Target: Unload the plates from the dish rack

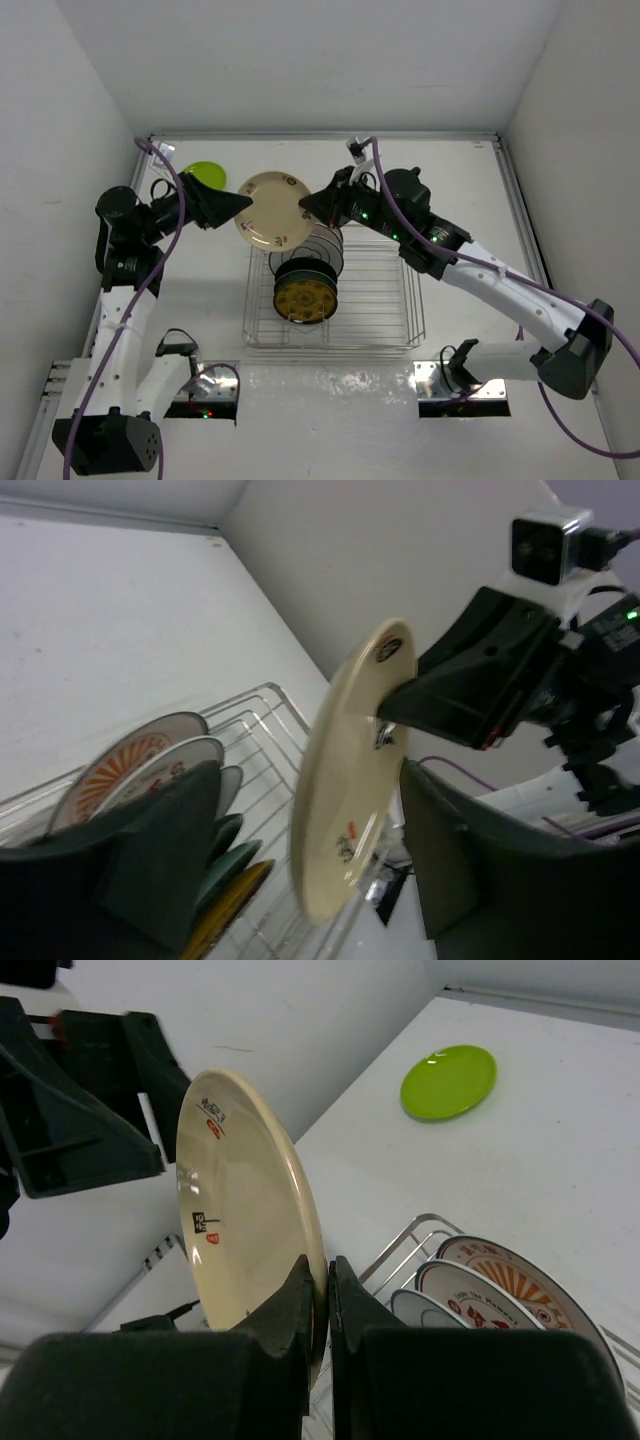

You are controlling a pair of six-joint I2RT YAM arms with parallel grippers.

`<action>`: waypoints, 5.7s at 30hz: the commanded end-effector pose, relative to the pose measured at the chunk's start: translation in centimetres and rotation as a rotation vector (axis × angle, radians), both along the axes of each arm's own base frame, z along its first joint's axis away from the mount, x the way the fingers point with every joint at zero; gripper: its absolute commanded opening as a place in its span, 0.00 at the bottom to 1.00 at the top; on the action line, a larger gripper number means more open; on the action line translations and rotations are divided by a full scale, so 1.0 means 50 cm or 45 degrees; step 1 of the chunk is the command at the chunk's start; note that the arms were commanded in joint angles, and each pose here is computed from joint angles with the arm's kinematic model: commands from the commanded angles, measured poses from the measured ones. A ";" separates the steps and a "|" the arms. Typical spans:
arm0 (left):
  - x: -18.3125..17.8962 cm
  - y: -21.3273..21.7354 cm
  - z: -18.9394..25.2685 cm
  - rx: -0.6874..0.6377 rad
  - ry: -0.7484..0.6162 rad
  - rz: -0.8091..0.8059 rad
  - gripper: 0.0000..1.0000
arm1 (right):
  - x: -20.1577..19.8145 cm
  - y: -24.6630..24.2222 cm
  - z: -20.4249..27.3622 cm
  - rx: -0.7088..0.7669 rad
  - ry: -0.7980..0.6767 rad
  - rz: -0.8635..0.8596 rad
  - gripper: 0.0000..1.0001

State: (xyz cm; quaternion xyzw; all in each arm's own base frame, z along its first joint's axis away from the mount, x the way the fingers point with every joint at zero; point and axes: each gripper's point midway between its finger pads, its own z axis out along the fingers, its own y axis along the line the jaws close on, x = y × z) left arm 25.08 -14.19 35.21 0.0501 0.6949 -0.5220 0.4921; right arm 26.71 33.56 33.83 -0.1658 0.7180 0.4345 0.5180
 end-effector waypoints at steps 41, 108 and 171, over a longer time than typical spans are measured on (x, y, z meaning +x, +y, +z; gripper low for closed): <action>0.599 0.513 -0.333 0.047 0.747 1.402 0.00 | -0.039 -0.270 -0.119 -0.444 -0.084 -0.440 0.99; 0.063 0.257 -0.249 0.493 0.304 0.925 1.00 | -0.191 0.005 -0.377 -1.047 -0.518 0.950 0.73; -0.002 0.051 -0.023 0.115 -0.170 0.168 0.99 | 0.042 -0.092 -0.055 -0.469 -0.090 -0.365 0.00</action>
